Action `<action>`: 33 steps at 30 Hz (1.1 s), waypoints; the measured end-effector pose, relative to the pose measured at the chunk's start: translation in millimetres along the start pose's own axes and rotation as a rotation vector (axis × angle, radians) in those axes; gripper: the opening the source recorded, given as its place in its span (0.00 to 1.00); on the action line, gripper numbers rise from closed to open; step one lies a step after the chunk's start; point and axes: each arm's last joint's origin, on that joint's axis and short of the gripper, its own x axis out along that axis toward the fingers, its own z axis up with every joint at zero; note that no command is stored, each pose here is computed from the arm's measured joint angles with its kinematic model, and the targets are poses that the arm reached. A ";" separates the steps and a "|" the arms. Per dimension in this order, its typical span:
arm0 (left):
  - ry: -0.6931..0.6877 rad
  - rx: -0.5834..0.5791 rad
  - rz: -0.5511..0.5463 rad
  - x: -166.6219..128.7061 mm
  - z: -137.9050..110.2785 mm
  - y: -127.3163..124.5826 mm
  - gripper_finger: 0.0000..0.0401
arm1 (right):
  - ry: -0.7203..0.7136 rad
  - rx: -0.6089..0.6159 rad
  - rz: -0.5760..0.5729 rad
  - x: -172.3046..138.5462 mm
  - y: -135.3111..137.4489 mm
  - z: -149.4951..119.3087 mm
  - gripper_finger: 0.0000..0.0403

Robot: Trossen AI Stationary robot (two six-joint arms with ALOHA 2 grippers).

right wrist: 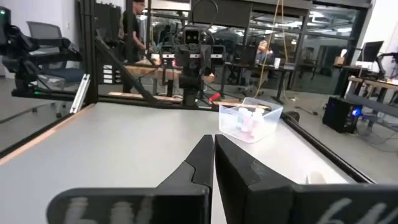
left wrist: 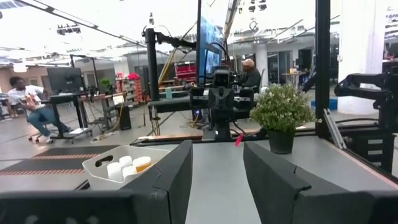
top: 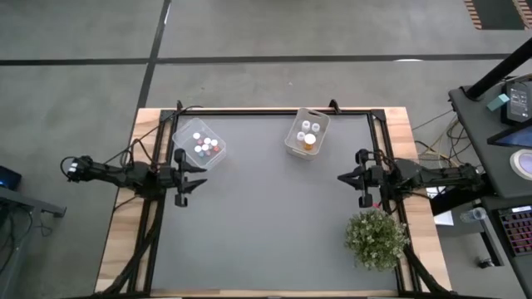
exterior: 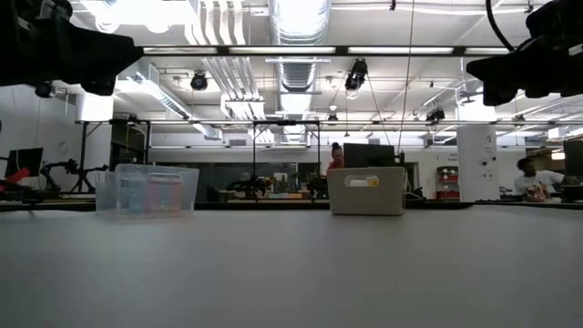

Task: Pick and place medicine bottles into bin by pill shape (circle, oval)
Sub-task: Return to Home Position

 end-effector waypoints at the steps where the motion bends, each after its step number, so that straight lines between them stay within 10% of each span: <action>1: -0.001 0.000 0.000 0.0 0.1 0.0 0.32 | 0.001 0.000 -0.002 0.0 -0.1 -0.1 0.02; 25: 0.017 0.005 -0.002 1.0 -1.8 -0.6 0.32 | 0.027 -0.138 -0.059 -1.0 -1.7 -2.0 0.02; 33: 0.024 0.007 -0.003 1.5 -2.6 -0.8 0.32 | 0.027 0.012 -0.079 -1.0 -3.5 -2.6 0.02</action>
